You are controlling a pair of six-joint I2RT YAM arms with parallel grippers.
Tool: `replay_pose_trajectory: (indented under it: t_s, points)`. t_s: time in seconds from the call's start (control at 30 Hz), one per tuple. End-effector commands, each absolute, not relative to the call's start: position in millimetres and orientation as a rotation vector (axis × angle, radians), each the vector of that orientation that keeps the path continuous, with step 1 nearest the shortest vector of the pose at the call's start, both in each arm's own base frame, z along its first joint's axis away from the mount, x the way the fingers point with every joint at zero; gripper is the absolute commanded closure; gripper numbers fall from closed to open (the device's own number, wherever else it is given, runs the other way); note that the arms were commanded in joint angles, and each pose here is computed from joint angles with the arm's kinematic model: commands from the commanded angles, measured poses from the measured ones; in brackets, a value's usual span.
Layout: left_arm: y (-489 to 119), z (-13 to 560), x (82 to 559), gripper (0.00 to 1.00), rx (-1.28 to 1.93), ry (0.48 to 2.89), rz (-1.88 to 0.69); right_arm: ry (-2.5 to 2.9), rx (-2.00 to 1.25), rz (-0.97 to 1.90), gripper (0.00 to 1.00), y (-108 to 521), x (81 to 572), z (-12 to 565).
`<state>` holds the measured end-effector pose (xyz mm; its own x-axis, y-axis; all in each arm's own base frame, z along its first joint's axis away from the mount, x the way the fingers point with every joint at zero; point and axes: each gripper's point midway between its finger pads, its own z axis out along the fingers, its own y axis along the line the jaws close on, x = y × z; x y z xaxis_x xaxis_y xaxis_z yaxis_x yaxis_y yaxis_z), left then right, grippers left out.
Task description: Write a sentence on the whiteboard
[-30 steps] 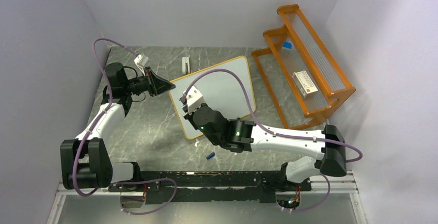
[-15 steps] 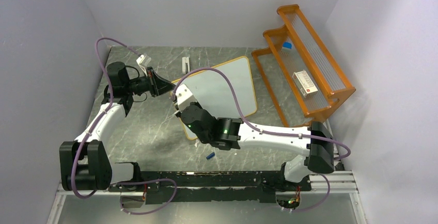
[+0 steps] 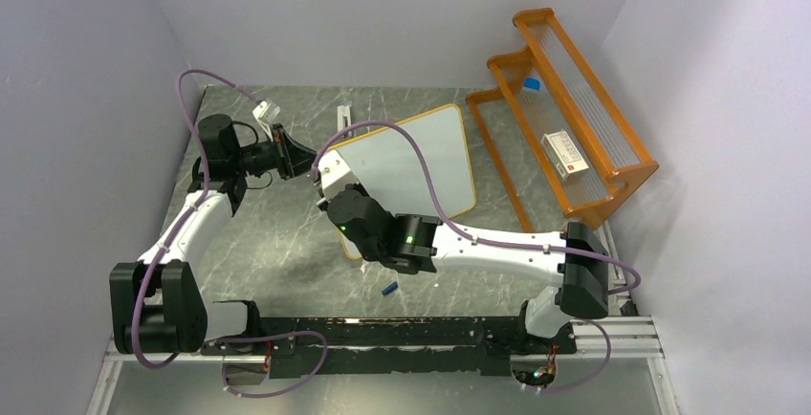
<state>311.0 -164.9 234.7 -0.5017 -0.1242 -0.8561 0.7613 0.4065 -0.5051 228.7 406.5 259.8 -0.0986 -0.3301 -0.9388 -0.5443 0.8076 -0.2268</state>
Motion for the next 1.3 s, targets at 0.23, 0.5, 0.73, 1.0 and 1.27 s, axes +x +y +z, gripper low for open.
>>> replay_pose_trajectory:
  t_s: [0.23, 0.5, 0.73, 1.0, 1.27]
  points:
    - [-171, 239, 307, 0.95, 0.616, 1.729, -1.213, 1.699, -0.639, 0.213, 1.0, 411, 239, 271]
    - [-170, 239, 307, 0.95, 0.614, 1.73, -1.211, 1.712, -0.649, 0.207, 1.0, 413, 243, 265]
    - [-170, 238, 307, 0.95, 0.613, 1.73, -1.213, 1.721, -0.66, 0.205, 1.0, 416, 245, 260]
    - [-170, 239, 307, 0.95, 0.614, 1.728, -1.212, 1.737, -0.671, 0.191, 1.0, 416, 247, 253]
    - [-170, 238, 307, 0.95, 0.614, 1.729, -1.212, 1.766, -0.674, 0.173, 1.0, 408, 247, 244]
